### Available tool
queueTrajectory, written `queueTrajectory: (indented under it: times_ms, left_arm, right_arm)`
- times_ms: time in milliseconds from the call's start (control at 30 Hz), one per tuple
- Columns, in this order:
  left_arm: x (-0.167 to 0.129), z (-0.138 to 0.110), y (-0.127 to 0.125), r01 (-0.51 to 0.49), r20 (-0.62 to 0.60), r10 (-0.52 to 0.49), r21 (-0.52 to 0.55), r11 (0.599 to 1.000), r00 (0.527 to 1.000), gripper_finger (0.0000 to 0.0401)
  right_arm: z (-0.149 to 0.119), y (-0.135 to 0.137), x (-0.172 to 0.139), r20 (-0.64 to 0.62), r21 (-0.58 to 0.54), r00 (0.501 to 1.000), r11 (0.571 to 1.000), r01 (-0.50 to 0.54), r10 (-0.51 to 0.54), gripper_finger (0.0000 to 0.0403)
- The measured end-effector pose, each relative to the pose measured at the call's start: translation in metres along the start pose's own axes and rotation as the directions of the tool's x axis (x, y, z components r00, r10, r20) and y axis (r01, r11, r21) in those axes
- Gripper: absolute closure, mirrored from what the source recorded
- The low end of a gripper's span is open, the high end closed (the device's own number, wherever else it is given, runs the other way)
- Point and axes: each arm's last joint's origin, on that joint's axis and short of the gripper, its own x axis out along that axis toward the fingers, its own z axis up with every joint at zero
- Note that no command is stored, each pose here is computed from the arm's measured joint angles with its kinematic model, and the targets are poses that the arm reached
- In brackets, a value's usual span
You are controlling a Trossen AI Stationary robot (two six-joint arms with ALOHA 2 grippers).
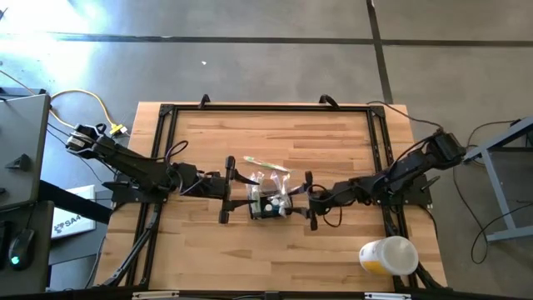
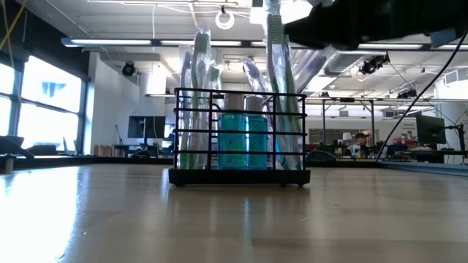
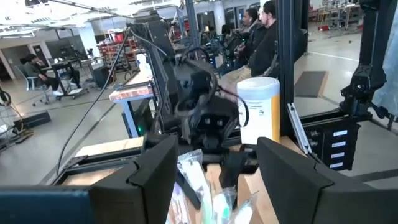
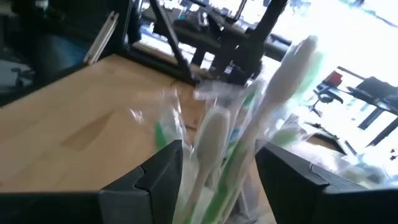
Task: Pick & Place toothbrushing station
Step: Put the green toothbrush into the wire organizer
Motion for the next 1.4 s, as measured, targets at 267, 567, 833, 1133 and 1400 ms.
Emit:
queueTrajectory:
  times_ms: [267, 567, 833, 1133, 1400]
  left_arm:
    - [0.0, -0.002, 0.0, 0.002, -0.016, -0.001, 0.005, 1.0, 1.0, 0.0189]
    - [0.0, -0.005, -0.001, 0.003, -0.052, -0.004, -0.031, 1.0, 0.999, 0.0189]
    - [0.001, 0.006, 0.002, -0.022, -0.06, 0.02, -0.017, 1.0, 0.998, 0.0189]
    - [0.005, 0.034, 0.008, -0.029, -0.15, 0.026, -0.015, 0.999, 0.988, 0.0189]
    - [0.017, 0.051, 0.053, -0.097, -0.163, 0.08, -0.096, 0.991, 0.983, 0.0189]
  right_arm:
    - [0.019, -0.002, -0.017, 0.019, -0.006, 1.0, 1.0, 0.006, -0.005, 0.0208]
    - [0.029, -0.009, -0.028, 0.04, -0.004, 0.999, 1.0, 0.027, -0.027, 0.0208]
    - [0.043, -0.012, -0.038, 0.113, 0.016, 0.993, 1.0, 0.026, -0.028, 0.0224]
    - [0.065, -0.004, -0.049, 0.182, -0.021, 0.983, 1.0, -0.015, 0.019, 0.0262]
    - [0.102, 0.005, -0.047, 0.226, -0.058, 0.939, 0.966, -0.254, 0.26, 0.0298]
